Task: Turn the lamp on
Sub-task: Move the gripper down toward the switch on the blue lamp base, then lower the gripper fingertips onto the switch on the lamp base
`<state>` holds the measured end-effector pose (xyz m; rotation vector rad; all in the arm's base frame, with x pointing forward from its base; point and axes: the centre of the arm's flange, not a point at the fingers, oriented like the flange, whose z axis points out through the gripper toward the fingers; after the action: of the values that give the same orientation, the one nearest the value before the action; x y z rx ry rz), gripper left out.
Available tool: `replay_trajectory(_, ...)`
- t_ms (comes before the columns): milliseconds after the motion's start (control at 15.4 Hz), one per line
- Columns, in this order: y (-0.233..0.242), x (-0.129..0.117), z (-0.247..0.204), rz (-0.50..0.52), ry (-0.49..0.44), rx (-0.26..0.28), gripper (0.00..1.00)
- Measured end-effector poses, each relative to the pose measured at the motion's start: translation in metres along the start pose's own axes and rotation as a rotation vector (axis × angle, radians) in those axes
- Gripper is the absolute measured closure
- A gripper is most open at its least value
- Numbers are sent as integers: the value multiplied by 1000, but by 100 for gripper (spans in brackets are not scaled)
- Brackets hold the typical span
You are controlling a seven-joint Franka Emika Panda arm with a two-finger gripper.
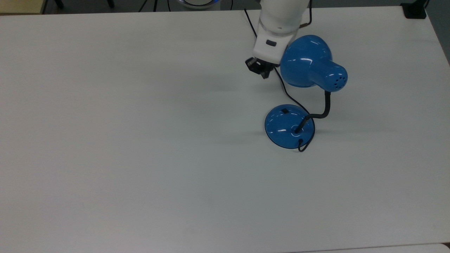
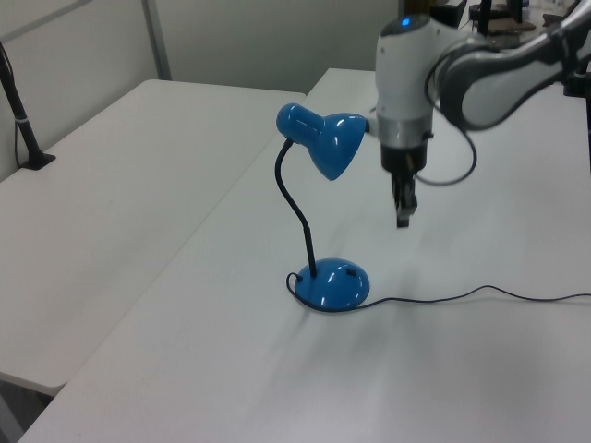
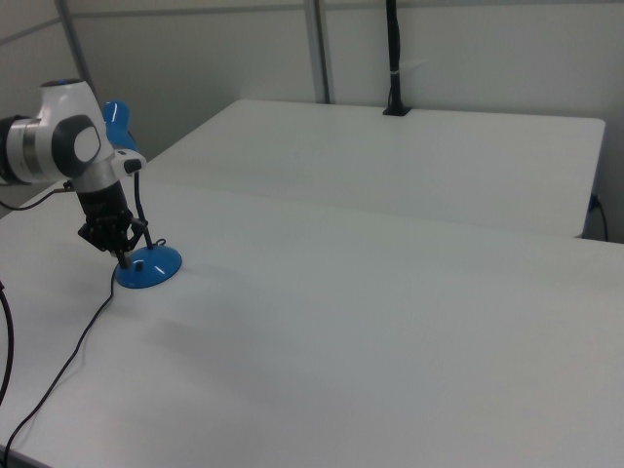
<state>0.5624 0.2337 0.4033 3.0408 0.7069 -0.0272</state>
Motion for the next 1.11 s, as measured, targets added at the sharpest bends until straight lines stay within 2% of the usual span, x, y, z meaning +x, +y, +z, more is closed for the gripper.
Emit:
replay_trajectory(260, -16, 8, 20, -22, 87, 6, 99)
replay_trajectory(651, -37, 3, 47, -15, 201, -48, 99)
replay_trajectory(1106, -46, 1, 57, 49, 331, -20, 99)
